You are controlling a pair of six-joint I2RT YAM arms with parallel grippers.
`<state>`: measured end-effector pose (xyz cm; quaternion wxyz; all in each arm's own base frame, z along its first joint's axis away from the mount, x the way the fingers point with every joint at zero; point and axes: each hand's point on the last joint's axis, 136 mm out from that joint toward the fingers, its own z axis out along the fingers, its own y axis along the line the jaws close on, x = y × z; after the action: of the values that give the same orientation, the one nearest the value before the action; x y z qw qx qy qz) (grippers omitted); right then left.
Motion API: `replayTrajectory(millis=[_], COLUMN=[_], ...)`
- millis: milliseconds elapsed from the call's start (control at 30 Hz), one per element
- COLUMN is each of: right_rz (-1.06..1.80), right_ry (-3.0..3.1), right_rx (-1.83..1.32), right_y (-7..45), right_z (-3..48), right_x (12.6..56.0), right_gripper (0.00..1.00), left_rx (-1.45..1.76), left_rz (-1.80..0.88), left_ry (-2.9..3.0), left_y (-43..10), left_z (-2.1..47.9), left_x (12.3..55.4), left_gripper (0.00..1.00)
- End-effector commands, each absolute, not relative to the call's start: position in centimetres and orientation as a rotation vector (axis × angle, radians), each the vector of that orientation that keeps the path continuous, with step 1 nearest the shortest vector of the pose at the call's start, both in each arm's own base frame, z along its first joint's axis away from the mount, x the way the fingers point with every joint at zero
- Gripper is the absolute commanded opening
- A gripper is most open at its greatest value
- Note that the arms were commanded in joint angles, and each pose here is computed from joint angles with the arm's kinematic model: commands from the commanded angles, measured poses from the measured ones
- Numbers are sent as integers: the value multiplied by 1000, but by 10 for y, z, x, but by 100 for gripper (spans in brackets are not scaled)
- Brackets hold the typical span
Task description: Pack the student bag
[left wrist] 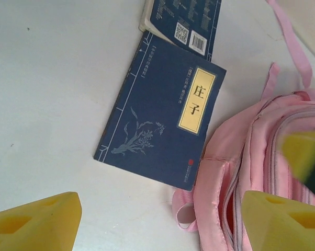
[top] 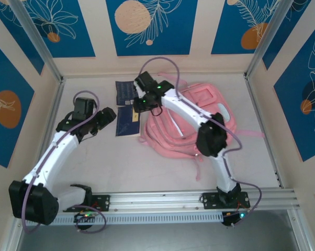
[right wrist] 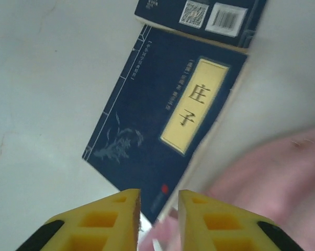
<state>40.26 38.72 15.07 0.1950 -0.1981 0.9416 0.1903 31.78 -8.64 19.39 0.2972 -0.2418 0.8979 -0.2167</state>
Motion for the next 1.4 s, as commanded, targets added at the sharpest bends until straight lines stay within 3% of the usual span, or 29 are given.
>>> replayTrajectory(millis=[0,333,667,833,1033,1167,1367], right_rz=[458,260,91,105,297,446,596], right_ry=[2781,2887,2975,2932,2963,2892,2837], right_rx=[-482,-618,-904,-1043,-984,-858,-488], right_y=[390,409,413,427,421,417,407], right_z=[112,36,4,17,40,82,131], right_x=[401,397,332,295,267,280,335], right_gripper=[21,24,23,22,20,23,40], left_rx=[-657,-620,-653,-701,-721,-726,-775], left_rz=[-519,-503,-481,-430,-432,-418,-455], left_ry=[2385,2386,2417,2432,2430,2457,2503], left_y=[-73,-69,-66,-58,-56,-58,-70], left_z=[197,204,193,182,175,162,140], left_x=[306,289,286,284,286,298,333], left_gripper=[80,81,81,81,81,80,78])
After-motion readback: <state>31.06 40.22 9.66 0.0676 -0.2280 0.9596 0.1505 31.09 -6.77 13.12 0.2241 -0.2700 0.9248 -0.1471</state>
